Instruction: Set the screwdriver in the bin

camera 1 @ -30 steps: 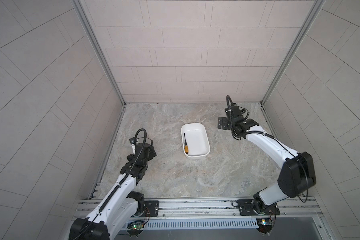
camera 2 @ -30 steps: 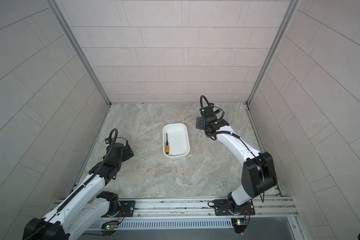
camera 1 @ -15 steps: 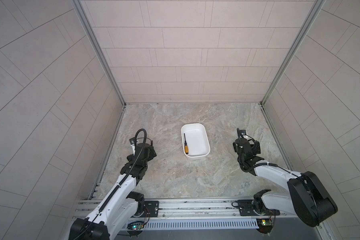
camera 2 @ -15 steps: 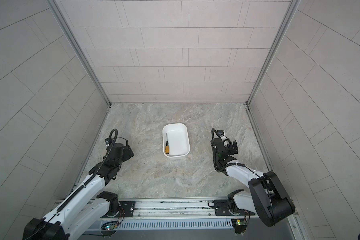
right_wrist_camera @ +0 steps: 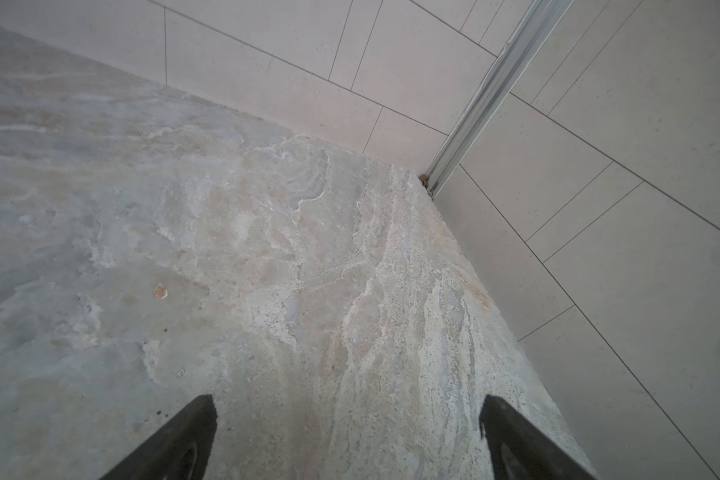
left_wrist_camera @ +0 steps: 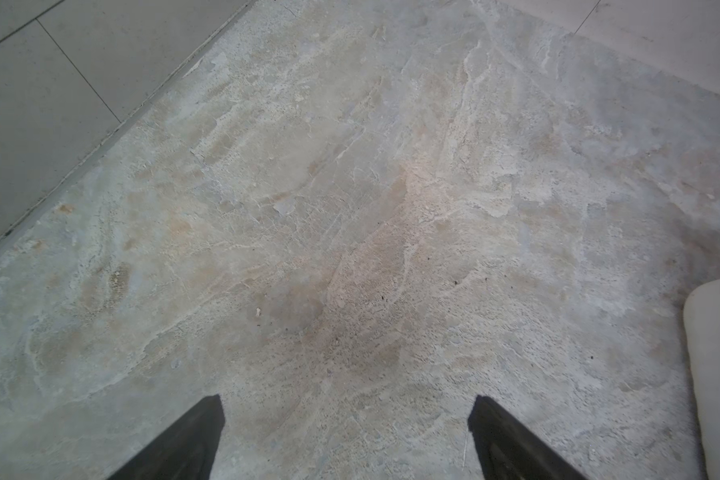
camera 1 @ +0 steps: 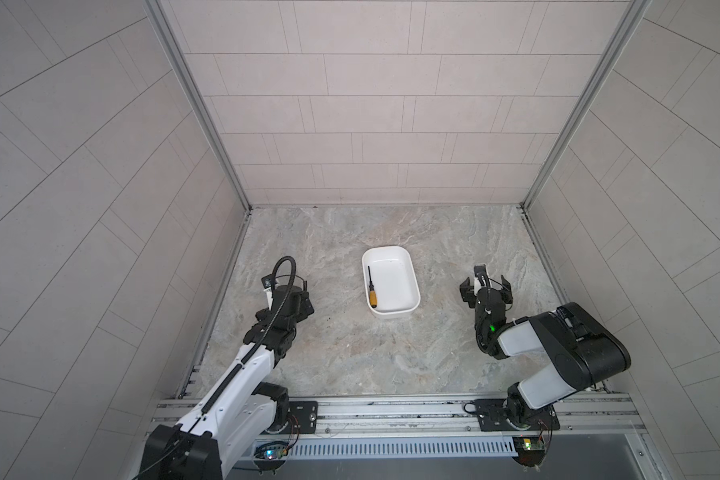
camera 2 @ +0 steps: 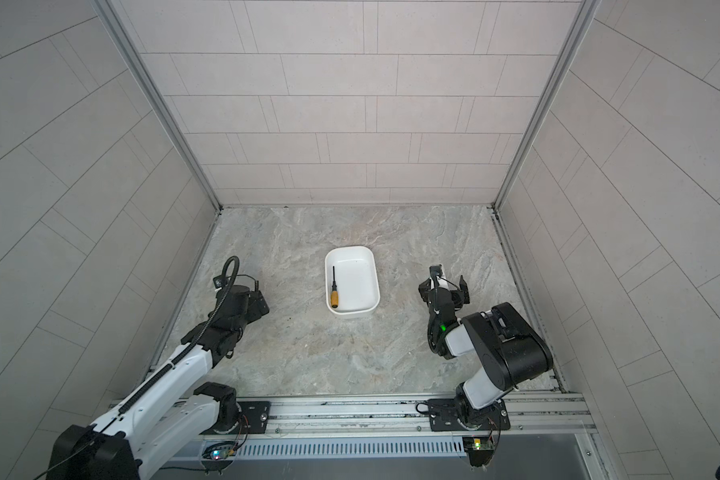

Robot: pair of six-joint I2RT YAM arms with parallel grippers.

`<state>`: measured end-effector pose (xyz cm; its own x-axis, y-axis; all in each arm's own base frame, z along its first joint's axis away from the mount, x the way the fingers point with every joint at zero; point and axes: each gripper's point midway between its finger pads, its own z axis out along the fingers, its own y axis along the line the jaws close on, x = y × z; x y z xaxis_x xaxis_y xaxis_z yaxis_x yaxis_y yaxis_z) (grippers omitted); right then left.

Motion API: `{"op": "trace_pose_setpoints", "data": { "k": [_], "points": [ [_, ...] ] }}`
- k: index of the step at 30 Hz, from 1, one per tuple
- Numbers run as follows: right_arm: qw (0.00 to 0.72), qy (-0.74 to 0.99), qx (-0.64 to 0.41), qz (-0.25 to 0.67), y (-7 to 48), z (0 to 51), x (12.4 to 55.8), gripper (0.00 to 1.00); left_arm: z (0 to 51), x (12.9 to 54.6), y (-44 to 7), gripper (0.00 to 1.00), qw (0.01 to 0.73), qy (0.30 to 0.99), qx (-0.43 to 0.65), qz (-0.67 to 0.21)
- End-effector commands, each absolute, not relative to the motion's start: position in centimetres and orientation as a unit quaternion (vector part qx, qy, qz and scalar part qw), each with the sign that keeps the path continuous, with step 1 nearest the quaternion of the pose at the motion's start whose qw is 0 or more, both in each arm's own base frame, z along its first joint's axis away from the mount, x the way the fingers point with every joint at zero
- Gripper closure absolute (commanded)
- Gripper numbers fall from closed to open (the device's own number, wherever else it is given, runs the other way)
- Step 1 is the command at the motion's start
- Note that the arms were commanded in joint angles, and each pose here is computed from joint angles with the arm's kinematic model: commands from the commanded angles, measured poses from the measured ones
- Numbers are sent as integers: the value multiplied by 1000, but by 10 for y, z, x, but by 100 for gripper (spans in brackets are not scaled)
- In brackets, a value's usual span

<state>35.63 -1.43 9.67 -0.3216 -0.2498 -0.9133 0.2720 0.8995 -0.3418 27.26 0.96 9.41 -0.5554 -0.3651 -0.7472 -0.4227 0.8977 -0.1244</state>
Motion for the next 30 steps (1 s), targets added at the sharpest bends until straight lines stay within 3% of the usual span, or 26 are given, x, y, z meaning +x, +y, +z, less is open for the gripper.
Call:
{"op": "trace_pose_setpoints", "data": {
  "k": [1,14,20,25,30],
  "points": [
    [619,766,37,-170,-19,105,366,0,101,275,15,1,418,876,-237,44],
    [609,773,31,-177,-19,103,374,1,104,287,17,0,420,872,-247,53],
    [607,775,30,-174,-19,102,375,1,152,331,15,0,471,834,-284,38],
    [606,776,29,-173,-19,102,375,1,191,380,16,0,554,805,-183,104],
    [607,775,30,-174,-19,103,375,1,190,391,27,0,536,811,-140,188]
  ]
}}
